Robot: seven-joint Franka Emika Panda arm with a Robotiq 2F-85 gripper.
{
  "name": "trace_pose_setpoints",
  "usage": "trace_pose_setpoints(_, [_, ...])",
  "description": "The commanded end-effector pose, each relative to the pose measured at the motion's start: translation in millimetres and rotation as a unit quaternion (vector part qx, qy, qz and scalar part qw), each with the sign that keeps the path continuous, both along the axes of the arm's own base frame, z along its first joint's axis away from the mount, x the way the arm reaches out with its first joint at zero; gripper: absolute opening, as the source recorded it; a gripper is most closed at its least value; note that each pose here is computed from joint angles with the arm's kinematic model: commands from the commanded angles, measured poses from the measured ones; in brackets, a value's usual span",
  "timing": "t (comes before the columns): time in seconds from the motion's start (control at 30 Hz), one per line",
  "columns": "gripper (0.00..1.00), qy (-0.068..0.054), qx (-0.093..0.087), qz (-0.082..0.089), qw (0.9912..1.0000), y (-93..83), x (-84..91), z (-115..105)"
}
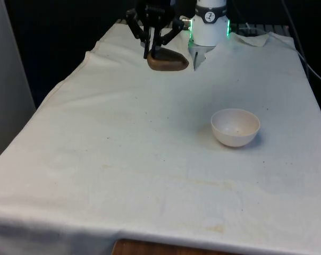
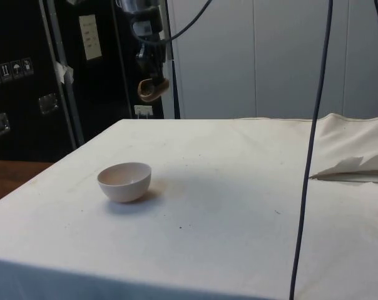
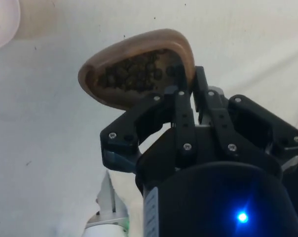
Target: Pour the coffee beans from the cup into the bowl.
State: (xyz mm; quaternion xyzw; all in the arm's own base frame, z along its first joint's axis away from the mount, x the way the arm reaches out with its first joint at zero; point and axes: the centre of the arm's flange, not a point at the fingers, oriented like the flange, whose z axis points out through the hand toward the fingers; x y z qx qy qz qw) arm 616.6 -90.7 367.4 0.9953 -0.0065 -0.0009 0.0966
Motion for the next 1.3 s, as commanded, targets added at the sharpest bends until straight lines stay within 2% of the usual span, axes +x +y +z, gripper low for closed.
trace_pose_setpoints(0.0, [0.0,0.0,-0.008,-0.003,0.99996,2.3,-0.1,1])
trace_pose_setpoints(0.27, [0.0,-0.001,-0.029,-0.004,0.99957,16.9,0.5,0])
trace_pose_setpoints(0.3, [0.0,0.0,-0.023,-0.003,0.99972,15.4,1.7,-1])
trace_pose_setpoints(0.4, [0.0,0.0,-0.039,-0.004,0.99925,24.5,0.6,-1])
trace_pose_setpoints(0.57, [0.0,-0.001,-0.052,-0.002,0.99863,35.6,1.0,-1])
trace_pose_setpoints(0.6, [0.0,0.0,-0.047,-0.002,0.99887,33.0,2.5,-3])
trace_pose_setpoints(0.63, [0.0,0.001,-0.058,-0.002,0.9983,41.2,0.8,-2])
trace_pose_setpoints(0.7, [0.0,0.001,-0.061,-0.002,0.99813,43.7,0.7,-2])
trace_pose_setpoints(0.87, [0.0,0.001,-0.077,0.0,0.99706,59.3,0.6,-3])
trace_pose_setpoints(0.9, [0.0,0.002,-0.073,0.001,0.99735,57.7,2.1,-4])
trace_pose_setpoints(0.93, [0.0,0.002,-0.082,0.0,0.99664,63.7,0.4,-3])
trace_pose_setpoints(1.1, [0.0,0.002,-0.094,0.002,0.99559,78.4,0.3,-4])
trace_pose_setpoints(1.17, [0.0,0.002,-0.101,0.002,0.99485,85.7,0.2,-4])
trace_pose_setpoints(1.2, [0.0,0.002,-0.093,0.002,0.99563,79.8,1.1,-5])
trace_pose_setpoints(1.27, [0.0,0.001,-0.107,0.003,0.99425,91.7,0.2,-5])
